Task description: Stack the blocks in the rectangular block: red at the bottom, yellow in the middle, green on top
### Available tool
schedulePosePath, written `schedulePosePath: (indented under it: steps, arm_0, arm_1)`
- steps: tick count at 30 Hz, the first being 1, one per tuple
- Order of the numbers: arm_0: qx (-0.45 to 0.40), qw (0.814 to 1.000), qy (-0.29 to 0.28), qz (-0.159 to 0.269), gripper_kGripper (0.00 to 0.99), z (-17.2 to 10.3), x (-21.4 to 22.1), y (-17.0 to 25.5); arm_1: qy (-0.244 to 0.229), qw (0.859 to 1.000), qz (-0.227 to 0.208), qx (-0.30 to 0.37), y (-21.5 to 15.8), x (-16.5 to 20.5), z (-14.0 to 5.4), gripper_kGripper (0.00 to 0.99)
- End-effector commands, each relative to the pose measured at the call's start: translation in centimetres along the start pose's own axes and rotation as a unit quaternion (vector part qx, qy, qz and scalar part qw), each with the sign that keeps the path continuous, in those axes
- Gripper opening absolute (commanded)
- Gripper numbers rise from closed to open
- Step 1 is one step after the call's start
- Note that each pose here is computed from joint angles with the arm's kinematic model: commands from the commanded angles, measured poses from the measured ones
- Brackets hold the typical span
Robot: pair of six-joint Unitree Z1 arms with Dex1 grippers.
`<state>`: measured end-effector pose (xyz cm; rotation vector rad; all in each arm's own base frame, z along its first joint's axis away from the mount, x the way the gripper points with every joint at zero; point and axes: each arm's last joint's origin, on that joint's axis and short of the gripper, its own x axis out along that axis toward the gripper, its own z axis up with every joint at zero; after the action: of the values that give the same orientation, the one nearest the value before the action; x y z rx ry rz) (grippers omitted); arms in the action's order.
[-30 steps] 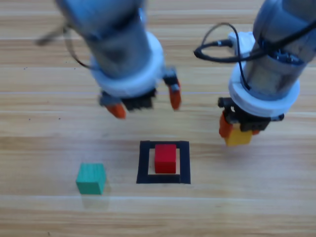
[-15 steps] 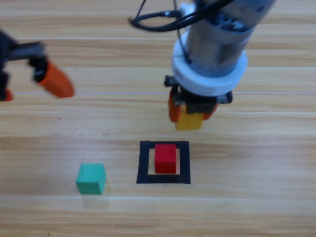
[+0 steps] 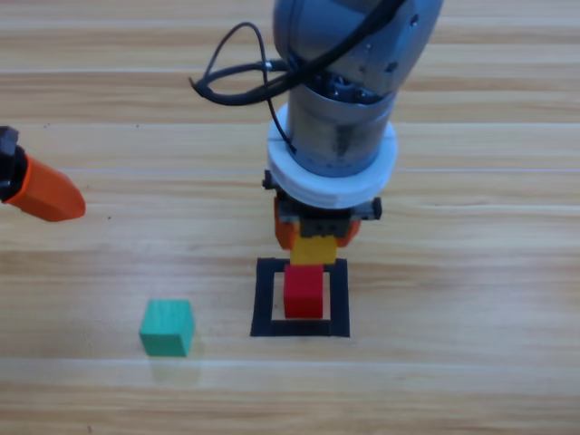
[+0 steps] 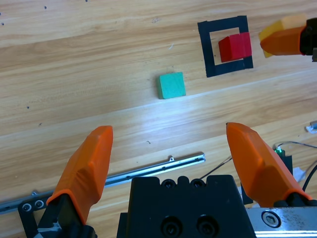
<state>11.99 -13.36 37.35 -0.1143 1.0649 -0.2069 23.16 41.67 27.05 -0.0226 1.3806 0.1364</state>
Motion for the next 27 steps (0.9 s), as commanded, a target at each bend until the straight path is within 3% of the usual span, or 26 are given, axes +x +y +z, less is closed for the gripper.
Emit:
schedulePosePath:
  steps: [1,27]
  arm_0:
    - [-0.009,1.0,0.001,0.009,0.974,-0.5,0.6,0.8]
    - [-0.011,1.0,0.009,0.008,0.973,-0.9,2.0,0.6]
  arm_1:
    - [0.004,0.999,-0.047,-0.006,1.8,4.6,-0.5,0.017]
    - [-0.002,0.997,-0.072,0.0,2.5,7.4,-0.2,0.017]
